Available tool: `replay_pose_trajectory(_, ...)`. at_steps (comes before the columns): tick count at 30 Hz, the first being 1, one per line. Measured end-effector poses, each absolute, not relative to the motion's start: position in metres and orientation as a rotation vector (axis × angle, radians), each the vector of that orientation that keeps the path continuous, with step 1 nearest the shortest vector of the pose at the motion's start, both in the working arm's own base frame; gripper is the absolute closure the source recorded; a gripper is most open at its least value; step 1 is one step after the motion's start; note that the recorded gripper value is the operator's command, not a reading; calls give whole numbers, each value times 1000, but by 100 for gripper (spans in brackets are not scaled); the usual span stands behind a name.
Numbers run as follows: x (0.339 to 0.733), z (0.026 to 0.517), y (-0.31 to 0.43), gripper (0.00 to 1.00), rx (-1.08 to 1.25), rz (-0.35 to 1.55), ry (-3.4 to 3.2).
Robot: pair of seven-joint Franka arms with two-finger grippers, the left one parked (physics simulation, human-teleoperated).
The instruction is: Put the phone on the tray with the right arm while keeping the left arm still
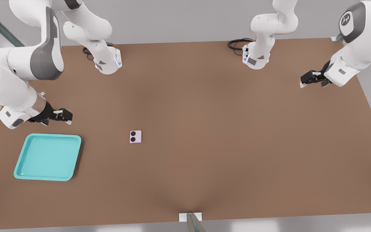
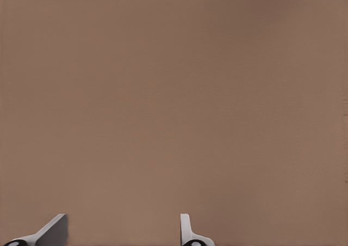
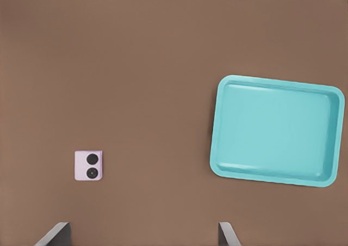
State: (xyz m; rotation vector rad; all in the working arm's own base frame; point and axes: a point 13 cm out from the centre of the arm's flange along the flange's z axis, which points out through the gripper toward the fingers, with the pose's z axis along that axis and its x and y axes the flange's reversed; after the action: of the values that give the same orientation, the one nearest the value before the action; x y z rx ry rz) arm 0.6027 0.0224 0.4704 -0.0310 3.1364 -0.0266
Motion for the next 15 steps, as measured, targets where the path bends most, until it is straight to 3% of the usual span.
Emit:
replay_pose_trajectory(6, 614, 438, 43, 0, -53, -18, 3165)
replay_pose_trajectory(11, 609, 302, 152, 0, -249, -50, 3270)
replay_pose_trajectory(15, 616, 213, 187, 0, -191, -59, 3279)
